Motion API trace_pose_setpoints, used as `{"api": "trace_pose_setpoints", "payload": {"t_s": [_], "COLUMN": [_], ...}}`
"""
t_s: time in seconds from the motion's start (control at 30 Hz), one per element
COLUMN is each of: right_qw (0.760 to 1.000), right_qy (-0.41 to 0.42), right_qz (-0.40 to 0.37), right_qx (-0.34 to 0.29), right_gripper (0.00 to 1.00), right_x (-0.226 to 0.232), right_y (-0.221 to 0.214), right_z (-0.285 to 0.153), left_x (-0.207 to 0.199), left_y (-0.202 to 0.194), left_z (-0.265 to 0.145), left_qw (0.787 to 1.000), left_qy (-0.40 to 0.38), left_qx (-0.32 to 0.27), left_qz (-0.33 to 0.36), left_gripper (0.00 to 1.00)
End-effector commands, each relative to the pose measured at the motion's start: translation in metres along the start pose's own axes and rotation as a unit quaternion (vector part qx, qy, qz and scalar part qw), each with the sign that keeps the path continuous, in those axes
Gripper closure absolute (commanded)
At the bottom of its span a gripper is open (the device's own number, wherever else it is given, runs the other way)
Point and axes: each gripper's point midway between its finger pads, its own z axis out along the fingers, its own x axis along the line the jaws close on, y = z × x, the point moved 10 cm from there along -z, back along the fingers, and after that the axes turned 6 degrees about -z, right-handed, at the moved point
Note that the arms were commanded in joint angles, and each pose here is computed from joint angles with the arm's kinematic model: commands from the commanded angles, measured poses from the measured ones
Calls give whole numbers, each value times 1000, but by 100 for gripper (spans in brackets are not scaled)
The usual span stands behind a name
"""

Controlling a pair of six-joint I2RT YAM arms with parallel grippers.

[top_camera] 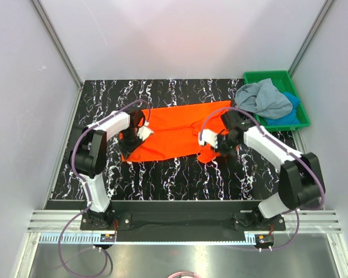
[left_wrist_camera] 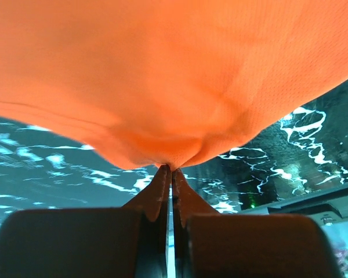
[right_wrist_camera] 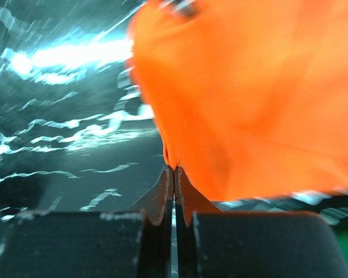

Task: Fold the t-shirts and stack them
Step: Fold the tshirt

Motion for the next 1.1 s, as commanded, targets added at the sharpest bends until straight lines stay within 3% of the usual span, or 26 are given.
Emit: {"api": "trace_pose_setpoints", "payload": {"t_s": [0.0,0.13,0.37,1.07], "right_qw": [995,993,991,967], "right_qy": [-92,-114,-133,-242], "right_qz": [-7,6,21,82], "right_qx": [-35,-36,-22,-24], "right_gripper": [100,100,100,100], "right_x": [-19,-31,-49,-143], "right_y": [29,36,33,17], "right_z": [-53,-65,-45,-45], "left_x": [9,20,53,101], "left_y": [11,26,52,76], "left_z": [-40,-62,-88,-96], "left_qw": [997,993,987,985], "left_qy": [43,63,87,106], "left_qx": [-63,-97,-130,-130], "left_qz": [13,5,-24,-47], "left_gripper": [100,100,100,100]}}
